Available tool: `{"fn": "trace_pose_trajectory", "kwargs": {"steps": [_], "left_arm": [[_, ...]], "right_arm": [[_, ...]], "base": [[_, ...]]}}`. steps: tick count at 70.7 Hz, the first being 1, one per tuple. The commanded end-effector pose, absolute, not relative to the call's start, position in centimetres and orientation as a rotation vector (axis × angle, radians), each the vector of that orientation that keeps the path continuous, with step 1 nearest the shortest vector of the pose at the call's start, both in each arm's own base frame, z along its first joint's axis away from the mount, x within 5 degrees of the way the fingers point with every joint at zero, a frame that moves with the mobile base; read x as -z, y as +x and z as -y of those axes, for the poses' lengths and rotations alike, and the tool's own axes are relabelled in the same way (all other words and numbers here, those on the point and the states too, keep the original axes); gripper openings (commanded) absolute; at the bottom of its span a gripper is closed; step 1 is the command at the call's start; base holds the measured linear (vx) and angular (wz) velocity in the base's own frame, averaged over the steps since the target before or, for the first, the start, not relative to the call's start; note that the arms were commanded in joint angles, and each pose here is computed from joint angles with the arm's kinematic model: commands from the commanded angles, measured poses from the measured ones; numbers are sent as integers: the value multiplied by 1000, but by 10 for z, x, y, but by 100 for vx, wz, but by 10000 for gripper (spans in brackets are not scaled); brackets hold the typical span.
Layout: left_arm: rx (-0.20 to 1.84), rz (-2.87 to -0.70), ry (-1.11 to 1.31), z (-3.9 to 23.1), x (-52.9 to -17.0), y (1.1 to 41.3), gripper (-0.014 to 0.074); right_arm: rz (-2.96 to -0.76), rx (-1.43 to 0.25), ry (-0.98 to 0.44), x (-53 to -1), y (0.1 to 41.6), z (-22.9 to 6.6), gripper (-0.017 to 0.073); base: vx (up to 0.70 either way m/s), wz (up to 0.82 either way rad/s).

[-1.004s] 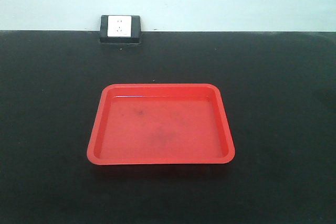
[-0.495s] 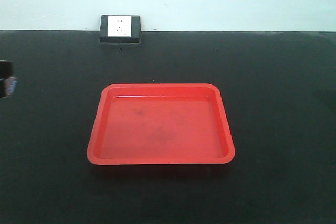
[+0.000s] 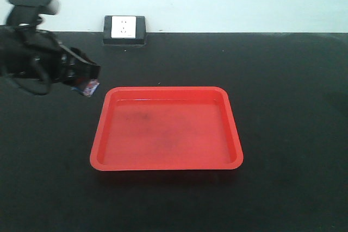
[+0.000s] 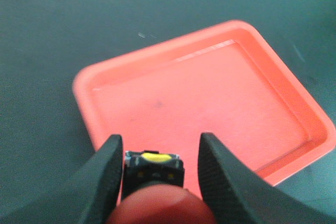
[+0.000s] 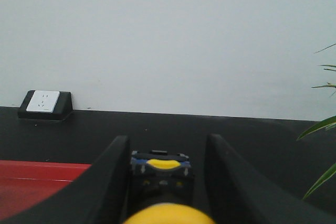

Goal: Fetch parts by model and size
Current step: 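Move the left gripper with the red-capped button down into the tray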

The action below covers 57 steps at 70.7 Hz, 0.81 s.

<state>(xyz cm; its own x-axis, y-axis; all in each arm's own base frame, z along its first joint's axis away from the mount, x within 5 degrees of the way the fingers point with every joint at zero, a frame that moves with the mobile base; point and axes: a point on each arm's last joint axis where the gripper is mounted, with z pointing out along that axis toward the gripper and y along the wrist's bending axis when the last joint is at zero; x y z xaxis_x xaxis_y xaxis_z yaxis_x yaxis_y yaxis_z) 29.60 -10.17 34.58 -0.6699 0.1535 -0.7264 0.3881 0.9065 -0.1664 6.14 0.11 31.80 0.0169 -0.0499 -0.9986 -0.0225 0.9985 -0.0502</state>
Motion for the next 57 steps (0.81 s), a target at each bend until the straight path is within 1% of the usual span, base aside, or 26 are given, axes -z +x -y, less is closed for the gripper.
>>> {"fn": "trace_pose_trajectory", "kwargs": {"steps": [1,14,22,37,45,57], "left_arm": [[398,-2261,292,113,-364,310,-4],[277,-2401,174,134,-353,333,-4],[209,-2461,159,151,-340,344,-4],[281,-2476,121,183,-315,359,-4],[322,-2474,71,190,-301,368,-4],[314,-2491,75,196,-279,379,-4]], "right_arm": [[-1444,27,-52,-335,60,-1,-8],[-1444,27,-52,-335,60,-1,-8],[-1444,27,-52,-335,60,-1,-8],[-1445,24,-50,-335,60,-1,-8],[-1445,24,-50,-335,60,-1,-8],[-1445,23,-49,-335,60,-1,-8]], "base": [[0,0],[0,0],[0,0],[0,0],[0,0],[0,0]]}}
